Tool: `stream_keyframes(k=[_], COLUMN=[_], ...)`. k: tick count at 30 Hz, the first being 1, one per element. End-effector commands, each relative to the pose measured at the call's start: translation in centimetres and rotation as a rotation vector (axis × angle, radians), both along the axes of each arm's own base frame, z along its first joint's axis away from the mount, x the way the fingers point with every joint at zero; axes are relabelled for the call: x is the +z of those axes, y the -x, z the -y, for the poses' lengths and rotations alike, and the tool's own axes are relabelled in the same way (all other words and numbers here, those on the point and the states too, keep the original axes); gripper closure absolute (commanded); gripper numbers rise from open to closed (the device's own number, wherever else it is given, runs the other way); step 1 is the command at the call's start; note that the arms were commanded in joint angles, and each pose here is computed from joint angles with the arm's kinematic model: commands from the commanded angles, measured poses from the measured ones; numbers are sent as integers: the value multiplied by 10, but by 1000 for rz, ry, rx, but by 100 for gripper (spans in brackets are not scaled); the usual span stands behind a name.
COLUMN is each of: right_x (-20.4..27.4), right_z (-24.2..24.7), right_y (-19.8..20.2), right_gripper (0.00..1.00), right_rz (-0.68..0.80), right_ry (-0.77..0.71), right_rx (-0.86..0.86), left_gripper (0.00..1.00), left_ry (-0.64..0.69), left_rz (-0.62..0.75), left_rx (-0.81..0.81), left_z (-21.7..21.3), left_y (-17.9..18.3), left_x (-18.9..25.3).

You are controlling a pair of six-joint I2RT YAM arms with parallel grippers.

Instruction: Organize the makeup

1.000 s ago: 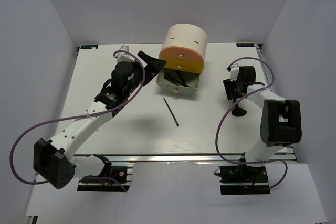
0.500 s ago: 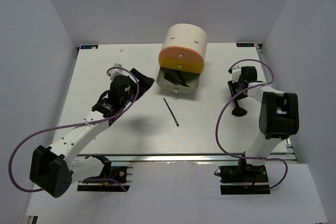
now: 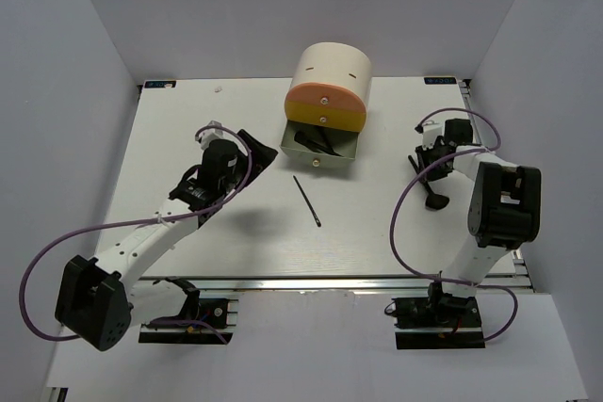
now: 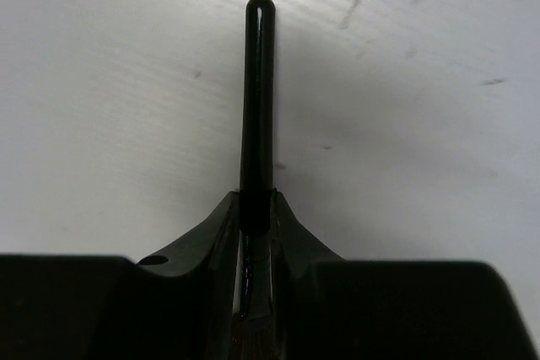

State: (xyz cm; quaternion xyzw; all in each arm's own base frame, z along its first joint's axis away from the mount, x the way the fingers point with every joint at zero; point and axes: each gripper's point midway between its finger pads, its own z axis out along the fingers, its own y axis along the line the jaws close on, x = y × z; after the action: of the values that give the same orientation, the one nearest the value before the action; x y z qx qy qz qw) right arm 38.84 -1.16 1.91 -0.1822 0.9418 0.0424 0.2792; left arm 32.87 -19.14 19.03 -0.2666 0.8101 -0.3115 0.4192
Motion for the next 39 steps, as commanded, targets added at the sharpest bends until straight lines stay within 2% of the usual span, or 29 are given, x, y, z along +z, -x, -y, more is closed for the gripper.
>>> stream_keyframes(k=[1, 3, 4, 5, 8, 12, 14, 15, 16, 18, 21, 25, 30, 33, 37, 39], right_x=[20, 66, 88, 117, 158, 185, 193, 200, 206, 208, 215, 211, 187, 163, 146, 142], right_z=[-36, -55, -75, -84, -115, -178, -201, -229, -238, -272, -304, -320, -323, -320, -311, -309], right_y=[27, 24, 32, 37, 52, 70, 68, 72, 63, 55, 11, -28, -54, -55, -52, -51], right_gripper=[100, 100, 100, 100, 100, 100, 100, 100, 100, 100, 100, 100, 100, 93, 71, 63], right_rz=[-72, 79, 138, 231, 391, 470, 508, 555, 590, 620, 620, 618, 592, 528, 476, 464], right_ry=[-197, -247, -335, -340, -331, -294, -241, -224, -165, -143, -74, -1, 87, 106, 117, 119], right_rx=[158, 333, 437, 518, 733, 964, 1020, 1091, 1086, 1119, 1074, 1053, 1063, 1056, 1015, 995], left_gripper=[2, 2, 2, 2, 2, 2, 2, 2, 2, 3, 4, 7, 12, 14, 14, 14], left_ry=[0, 14, 20, 25, 70, 90, 95, 93, 97, 101, 121, 123, 119, 114, 109, 107], left_rz=[-43, -88, -105, -136, -200, -254, -268, -281, -289, -301, -340, -378, -408, -419, -425, -425], left_rx=[-3, 12, 15, 16, 17, -8, -23, -30, -41, -38, -74, -91, -119, -123, -121, -119], left_z=[-1, -1, 0, 1, 7, 17, 22, 24, 27, 29, 39, 44, 53, 54, 52, 51], left_y=[4, 8, 9, 11, 16, 16, 15, 14, 15, 11, 13, 12, 9, 9, 12, 13], left_x=[-17, -32, -38, -49, -67, -84, -86, -92, -93, -98, -104, -111, -115, -118, -119, -120])
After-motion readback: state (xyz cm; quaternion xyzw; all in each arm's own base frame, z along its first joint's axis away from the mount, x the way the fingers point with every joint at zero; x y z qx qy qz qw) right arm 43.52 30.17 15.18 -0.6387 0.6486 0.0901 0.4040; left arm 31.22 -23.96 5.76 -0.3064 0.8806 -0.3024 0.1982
